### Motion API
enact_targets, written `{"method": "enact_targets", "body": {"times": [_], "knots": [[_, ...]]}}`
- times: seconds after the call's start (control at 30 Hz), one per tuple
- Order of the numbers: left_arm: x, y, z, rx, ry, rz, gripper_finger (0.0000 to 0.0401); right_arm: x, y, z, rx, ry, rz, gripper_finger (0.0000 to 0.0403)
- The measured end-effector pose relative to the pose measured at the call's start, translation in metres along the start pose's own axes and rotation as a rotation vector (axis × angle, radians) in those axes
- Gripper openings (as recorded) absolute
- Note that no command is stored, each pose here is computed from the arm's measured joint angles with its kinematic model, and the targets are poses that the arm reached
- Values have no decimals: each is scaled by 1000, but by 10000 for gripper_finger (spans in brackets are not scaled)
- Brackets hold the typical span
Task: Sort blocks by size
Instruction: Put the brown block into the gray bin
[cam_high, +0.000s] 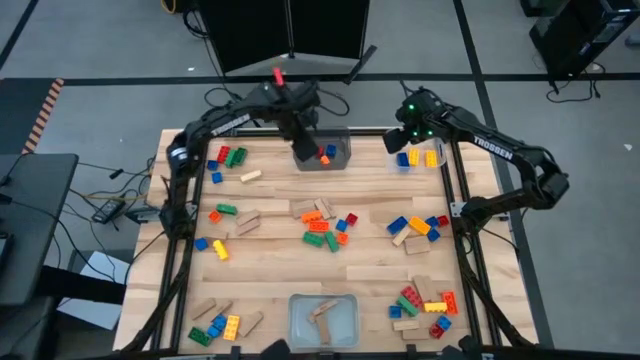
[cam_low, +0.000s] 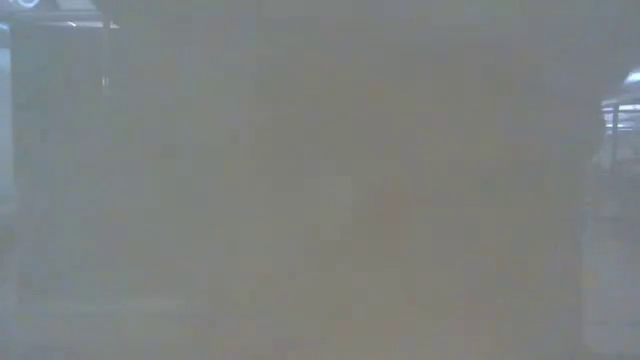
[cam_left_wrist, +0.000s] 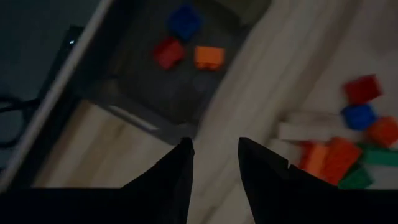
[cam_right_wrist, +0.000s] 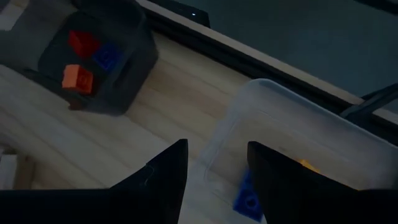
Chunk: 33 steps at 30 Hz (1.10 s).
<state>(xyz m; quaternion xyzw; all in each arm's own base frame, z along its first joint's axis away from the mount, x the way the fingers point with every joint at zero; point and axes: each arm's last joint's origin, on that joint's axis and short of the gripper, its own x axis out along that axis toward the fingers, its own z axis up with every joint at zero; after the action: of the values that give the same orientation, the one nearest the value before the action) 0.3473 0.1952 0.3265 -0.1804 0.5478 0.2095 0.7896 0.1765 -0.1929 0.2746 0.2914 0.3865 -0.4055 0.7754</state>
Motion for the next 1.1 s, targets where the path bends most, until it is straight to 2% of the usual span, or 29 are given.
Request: {"method": "enact_targets", "body": {"times": [0.1,0.23,0.43,0.57,0.77,0.97,1.1], "knots": [[0,-16,-21,-33,-72,-24,137,-7,1,-1,-34,-16,9,181],[3,-26,-63,-80,-143,-53,137,-21,4,-4,-97,-56,36,181],[2,-27,-137,-173,-186,-79,137,-39,16,-10,-179,-84,180,181],[-6,-30,-177,-227,-273,-88,137,-46,31,-16,-235,-86,257,181],[-12,-32,-223,-203,-341,-153,137,-59,74,-27,-361,-121,242,179],[-15,-35,-252,-182,-337,-240,137,-68,130,-31,-340,-146,259,175],[-17,-38,-267,-145,-334,-307,137,-68,171,-34,-379,-137,288,172]]}}
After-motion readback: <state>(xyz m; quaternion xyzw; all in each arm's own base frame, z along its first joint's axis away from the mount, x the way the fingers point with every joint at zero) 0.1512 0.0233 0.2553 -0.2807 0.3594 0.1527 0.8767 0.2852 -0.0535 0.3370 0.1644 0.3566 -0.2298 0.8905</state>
